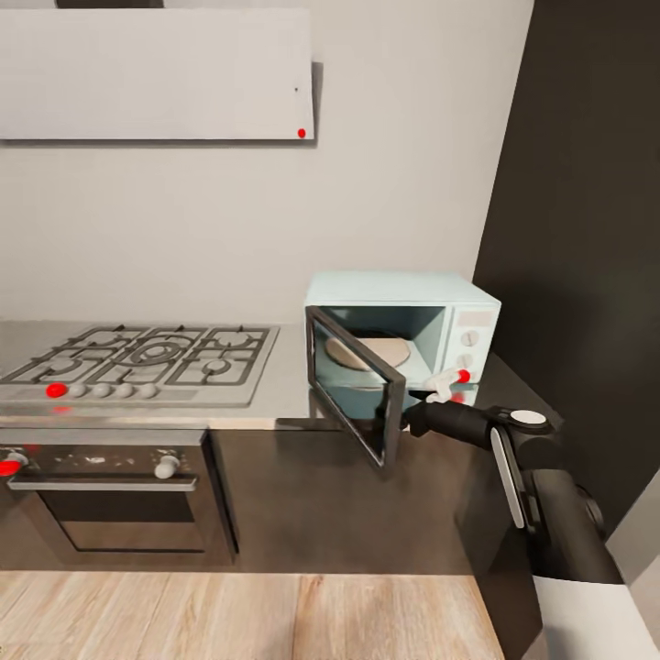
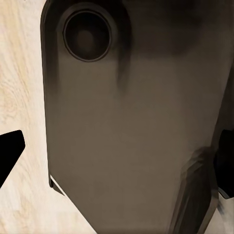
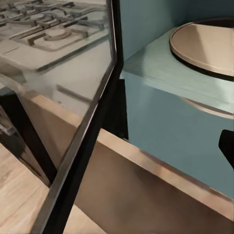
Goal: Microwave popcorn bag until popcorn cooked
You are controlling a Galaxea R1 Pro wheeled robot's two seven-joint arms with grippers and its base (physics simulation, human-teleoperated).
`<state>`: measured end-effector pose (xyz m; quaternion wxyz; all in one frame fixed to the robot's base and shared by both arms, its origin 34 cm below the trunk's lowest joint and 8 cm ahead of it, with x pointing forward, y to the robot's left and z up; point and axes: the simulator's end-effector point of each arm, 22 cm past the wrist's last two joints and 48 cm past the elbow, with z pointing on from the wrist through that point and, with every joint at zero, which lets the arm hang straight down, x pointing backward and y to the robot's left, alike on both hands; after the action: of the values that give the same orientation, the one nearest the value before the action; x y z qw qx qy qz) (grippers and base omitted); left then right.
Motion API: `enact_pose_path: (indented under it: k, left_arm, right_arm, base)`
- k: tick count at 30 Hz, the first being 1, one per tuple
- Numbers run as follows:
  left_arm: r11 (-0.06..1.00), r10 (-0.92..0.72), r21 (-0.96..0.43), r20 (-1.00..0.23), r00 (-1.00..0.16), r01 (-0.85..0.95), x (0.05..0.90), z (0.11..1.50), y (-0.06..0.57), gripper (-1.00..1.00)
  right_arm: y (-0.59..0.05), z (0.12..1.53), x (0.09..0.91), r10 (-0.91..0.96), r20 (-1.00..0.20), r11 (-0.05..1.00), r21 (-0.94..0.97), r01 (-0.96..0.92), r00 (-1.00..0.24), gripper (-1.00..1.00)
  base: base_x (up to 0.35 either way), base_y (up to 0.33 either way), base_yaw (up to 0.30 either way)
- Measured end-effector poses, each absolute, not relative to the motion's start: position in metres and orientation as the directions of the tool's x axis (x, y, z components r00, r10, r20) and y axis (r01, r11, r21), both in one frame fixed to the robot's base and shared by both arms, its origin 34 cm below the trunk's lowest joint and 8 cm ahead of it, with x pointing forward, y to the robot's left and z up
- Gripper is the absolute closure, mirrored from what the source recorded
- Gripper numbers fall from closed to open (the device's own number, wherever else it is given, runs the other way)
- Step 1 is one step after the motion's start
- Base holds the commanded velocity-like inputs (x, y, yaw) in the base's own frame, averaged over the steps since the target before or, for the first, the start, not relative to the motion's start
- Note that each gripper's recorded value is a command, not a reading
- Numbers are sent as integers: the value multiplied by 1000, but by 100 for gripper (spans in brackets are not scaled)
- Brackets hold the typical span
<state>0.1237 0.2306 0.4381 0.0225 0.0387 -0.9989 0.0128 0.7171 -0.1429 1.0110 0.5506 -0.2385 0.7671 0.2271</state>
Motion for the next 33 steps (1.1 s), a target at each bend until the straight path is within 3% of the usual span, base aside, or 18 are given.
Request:
enact_pose_path:
  k: [18,33]
  left_arm:
    - [997,-77,-24,46,-996,-78,123,438,231,-100]
    - [997,-77,-23,46,-996,-78,124,438,231,-100]
  right_arm:
    - [-144,1011,717,-116,-952,783,87,-616,-282,-100]
    - [-143,1011,710,-127,-951,752,92,-653,-280,-100]
  base:
    - [-4,193,0]
    - [-126,142,0]
